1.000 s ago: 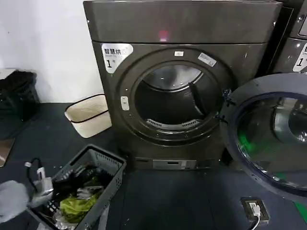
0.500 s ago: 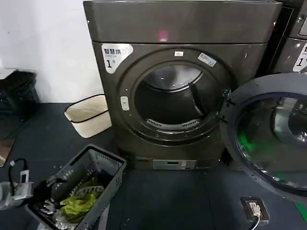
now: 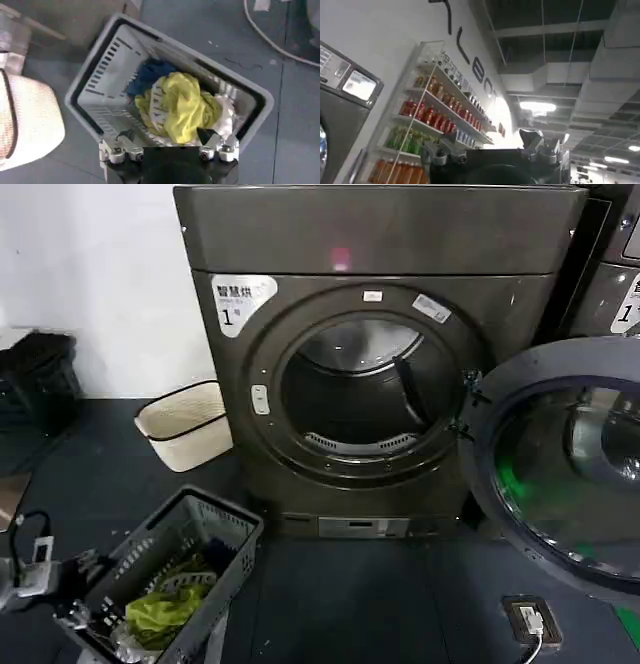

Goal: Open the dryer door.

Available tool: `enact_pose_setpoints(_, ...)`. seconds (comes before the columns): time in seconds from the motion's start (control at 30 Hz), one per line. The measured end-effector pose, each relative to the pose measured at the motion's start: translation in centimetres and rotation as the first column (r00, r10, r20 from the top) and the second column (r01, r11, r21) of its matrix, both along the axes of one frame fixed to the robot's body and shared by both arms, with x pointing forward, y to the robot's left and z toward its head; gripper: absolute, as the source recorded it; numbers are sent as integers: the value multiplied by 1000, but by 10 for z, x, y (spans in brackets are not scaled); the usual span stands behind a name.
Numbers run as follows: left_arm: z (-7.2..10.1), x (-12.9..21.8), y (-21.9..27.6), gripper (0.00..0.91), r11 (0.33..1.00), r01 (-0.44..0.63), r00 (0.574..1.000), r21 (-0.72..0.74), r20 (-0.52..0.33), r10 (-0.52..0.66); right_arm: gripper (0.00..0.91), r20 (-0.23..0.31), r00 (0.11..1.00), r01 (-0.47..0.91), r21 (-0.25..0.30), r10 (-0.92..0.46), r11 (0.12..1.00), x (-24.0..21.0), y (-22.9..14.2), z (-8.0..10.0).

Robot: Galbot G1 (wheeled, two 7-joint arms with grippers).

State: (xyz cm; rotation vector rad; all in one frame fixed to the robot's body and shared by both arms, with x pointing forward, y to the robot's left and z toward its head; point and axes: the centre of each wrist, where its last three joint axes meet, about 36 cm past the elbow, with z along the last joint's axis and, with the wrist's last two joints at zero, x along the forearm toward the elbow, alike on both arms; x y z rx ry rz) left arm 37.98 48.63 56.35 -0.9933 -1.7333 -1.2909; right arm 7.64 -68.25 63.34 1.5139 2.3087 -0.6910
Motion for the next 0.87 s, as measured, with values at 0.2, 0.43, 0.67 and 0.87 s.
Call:
enact_pose_setpoints(0.2,-2,0,1,907,1000,1,1000,-1,-11,-1,907,-2,1000,-1,0,1,1000,1,0,-1)
enact_pose_setpoints(0.43,1,2,3,907,1000,19,1000,-12,-10,-19,907,-4,1000,-2,-4,2,1000,1,2,-1)
enact_pose_setpoints(0.67,5,4,3,907,1000,30,999,-8,-17,-30,907,-8,1000,2,-4,-2,1000,-1,2,-1)
enact_pose_setpoints(0.87,7,5,2,907,999,37,999,-6,-13,-37,907,-9,1000,1,-4,-1,1000,-1,2,-1)
